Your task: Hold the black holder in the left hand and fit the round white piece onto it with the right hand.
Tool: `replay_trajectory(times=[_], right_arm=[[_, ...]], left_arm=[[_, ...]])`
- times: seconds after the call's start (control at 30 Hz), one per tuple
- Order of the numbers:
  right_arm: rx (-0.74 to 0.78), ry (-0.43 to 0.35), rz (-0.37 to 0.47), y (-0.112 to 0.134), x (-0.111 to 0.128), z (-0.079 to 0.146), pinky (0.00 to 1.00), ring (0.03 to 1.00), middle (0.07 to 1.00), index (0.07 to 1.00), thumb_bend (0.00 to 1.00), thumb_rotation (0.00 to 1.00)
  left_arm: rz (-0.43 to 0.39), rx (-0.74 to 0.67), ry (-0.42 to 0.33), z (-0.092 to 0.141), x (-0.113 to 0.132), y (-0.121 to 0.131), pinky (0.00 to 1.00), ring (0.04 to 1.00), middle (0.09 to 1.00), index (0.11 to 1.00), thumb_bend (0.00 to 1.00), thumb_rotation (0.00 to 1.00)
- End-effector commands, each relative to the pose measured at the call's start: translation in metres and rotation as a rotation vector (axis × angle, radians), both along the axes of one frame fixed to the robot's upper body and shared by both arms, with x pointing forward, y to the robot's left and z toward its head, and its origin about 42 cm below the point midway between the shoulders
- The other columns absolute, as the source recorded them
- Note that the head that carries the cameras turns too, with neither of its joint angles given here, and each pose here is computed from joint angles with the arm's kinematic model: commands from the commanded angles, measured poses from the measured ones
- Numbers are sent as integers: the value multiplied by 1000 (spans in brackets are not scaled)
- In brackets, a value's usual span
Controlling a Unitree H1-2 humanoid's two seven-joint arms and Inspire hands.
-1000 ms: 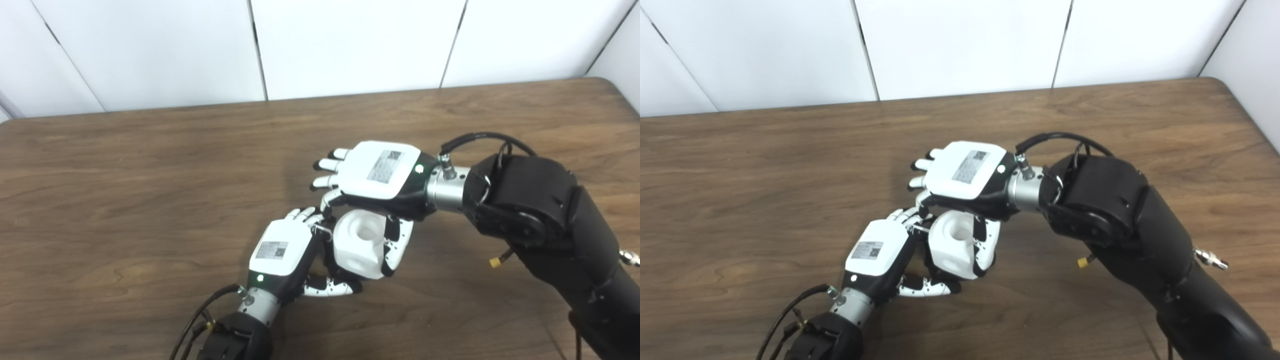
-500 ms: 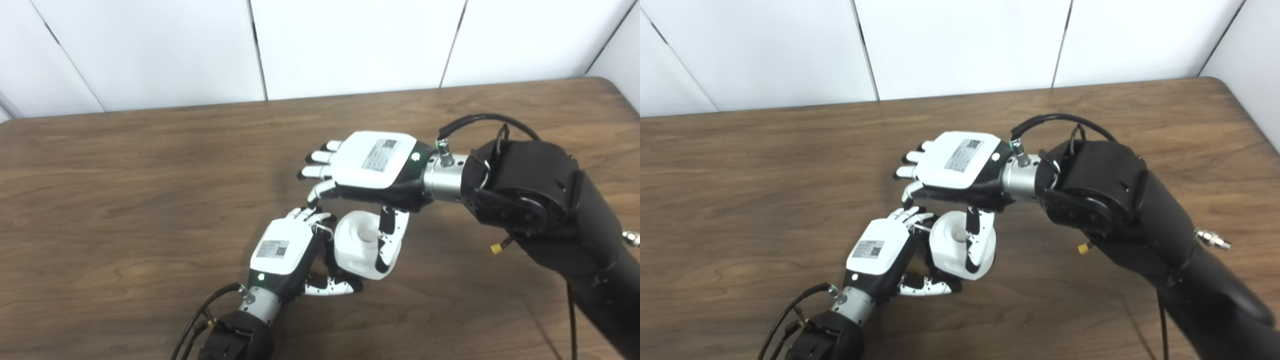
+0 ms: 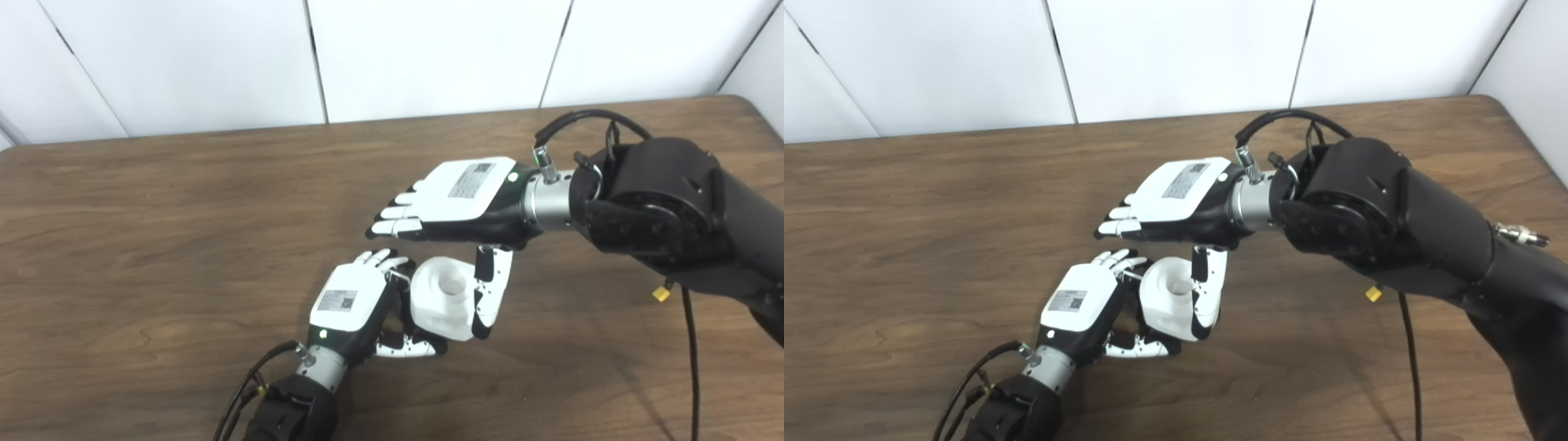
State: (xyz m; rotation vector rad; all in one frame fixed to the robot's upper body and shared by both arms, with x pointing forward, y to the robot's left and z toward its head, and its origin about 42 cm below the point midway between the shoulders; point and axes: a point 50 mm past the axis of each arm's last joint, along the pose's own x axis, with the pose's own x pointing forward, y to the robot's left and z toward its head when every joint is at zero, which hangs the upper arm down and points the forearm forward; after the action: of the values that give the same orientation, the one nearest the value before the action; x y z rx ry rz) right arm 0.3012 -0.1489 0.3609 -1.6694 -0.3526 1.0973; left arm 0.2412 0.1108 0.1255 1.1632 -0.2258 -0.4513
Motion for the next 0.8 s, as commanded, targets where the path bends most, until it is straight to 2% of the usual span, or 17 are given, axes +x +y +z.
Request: replay_trajectory(times=[0.0,0.27,0.4,0.47,0.53,0.63,0.77], right_arm=[[-32,30,-54,-5,0,10,1000,1000,1000,1000,1000,451],[-30,20,-56,-5,-1,11,1000,1000,1000,1000,1000,461],[-25,11,-58,-4,-1,12,1000,1000,1000,1000,1000,460],[-17,13,-61,-4,-1,12,1000,1000,1000,1000,1000,463],[-12,16,-65,-4,0,12,1000,1000,1000,1000,1000,462],[-7,18,-71,-5,2,11,1000,1000,1000,1000,1000,477],[5,21,-82,-5,3,10,1000,1000,1000,1000,1000,486]], left_arm=[[22,118,145,-35,-5,10,920,905,817,491,513,56],[40,109,158,-34,-5,15,921,903,827,492,516,63],[58,107,174,-27,-7,19,919,901,828,495,518,82],[67,100,203,-20,-7,23,915,903,836,665,742,298],[69,98,243,-12,-9,30,927,917,858,750,815,392],[55,117,299,4,-12,42,924,927,891,851,928,433],[55,149,349,23,-15,59,911,932,907,893,976,417]])
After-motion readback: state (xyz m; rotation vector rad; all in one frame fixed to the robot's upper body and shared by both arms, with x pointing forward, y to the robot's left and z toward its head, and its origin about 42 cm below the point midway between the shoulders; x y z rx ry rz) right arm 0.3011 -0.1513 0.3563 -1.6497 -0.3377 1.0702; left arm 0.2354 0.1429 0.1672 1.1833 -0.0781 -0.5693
